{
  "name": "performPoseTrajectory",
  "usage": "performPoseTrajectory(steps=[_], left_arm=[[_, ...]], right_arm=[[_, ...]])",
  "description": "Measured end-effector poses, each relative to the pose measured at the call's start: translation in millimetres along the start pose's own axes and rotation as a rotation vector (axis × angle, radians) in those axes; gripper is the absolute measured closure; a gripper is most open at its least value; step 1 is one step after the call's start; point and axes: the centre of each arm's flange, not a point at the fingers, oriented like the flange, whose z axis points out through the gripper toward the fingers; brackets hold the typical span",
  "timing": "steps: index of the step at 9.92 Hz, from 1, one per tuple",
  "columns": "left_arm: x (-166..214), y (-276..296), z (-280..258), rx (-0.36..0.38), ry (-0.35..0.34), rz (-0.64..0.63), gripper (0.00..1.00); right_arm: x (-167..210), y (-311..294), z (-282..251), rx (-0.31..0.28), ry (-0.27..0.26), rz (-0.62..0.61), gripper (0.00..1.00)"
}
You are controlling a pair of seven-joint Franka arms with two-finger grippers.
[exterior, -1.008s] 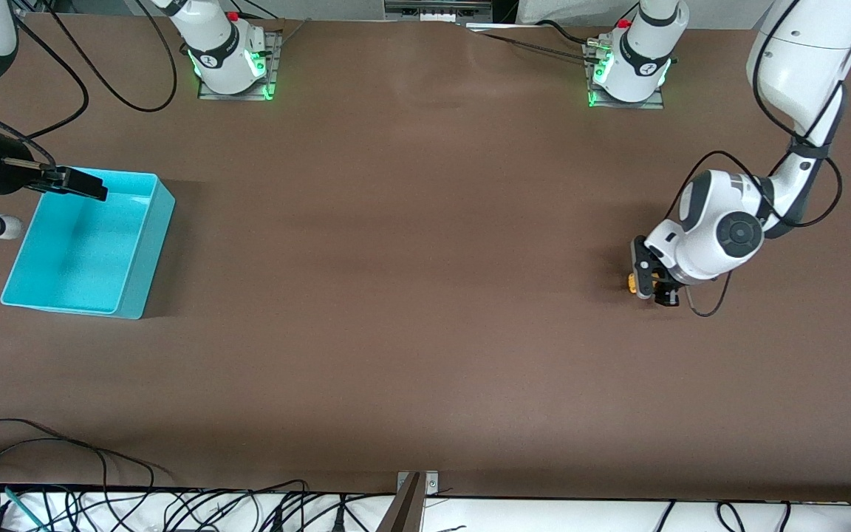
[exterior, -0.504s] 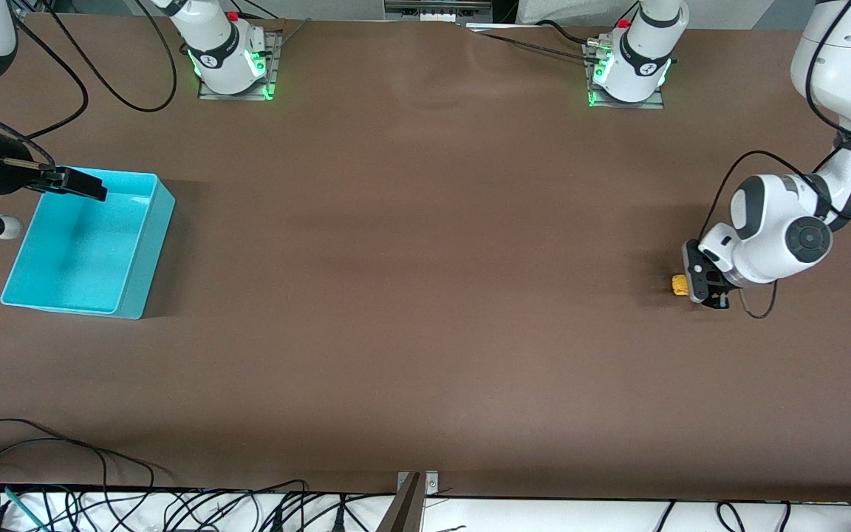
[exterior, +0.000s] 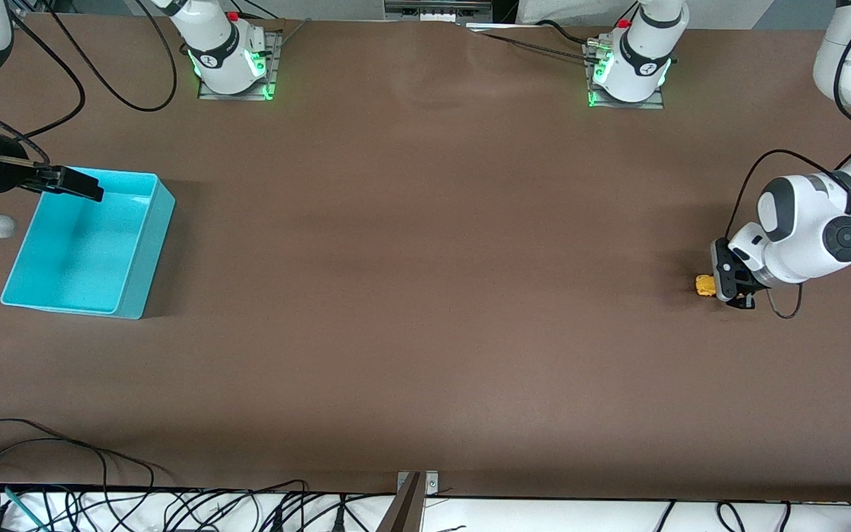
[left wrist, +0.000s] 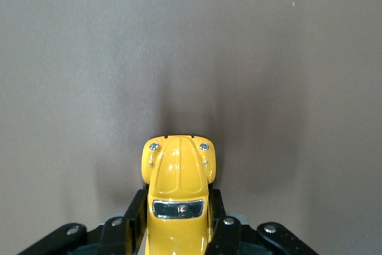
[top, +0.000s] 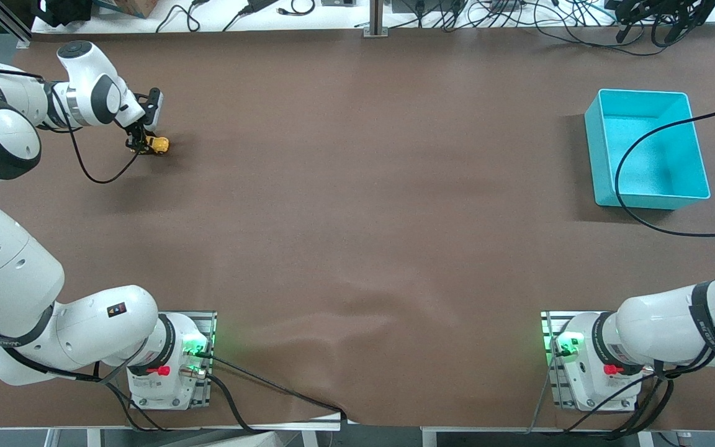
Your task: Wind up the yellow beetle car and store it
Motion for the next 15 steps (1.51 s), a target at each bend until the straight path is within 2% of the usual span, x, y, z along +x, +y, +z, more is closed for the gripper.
performPoseTrajectory(steps=[8,10,12,15], left_arm=[[-14,0,0,0.005,0.001,0.02,0.54],[-11,-5,4,0.002,0.007,0.029,0.31],[0,-14,-6,-0.036,0.019,0.046,0.03],[-1,-23,-30,-0.114,0.017,-0.046,0.0]], right_arm=[[0,28,-5,0.003,0.007,0.05,0.0],[-3,29,-9,0.004,0.016,0.051,0.0],[-2,24,-8,0.003,0.014,0.043,0.0],[-2,23,-8,0.002,0.013,0.04,0.0]])
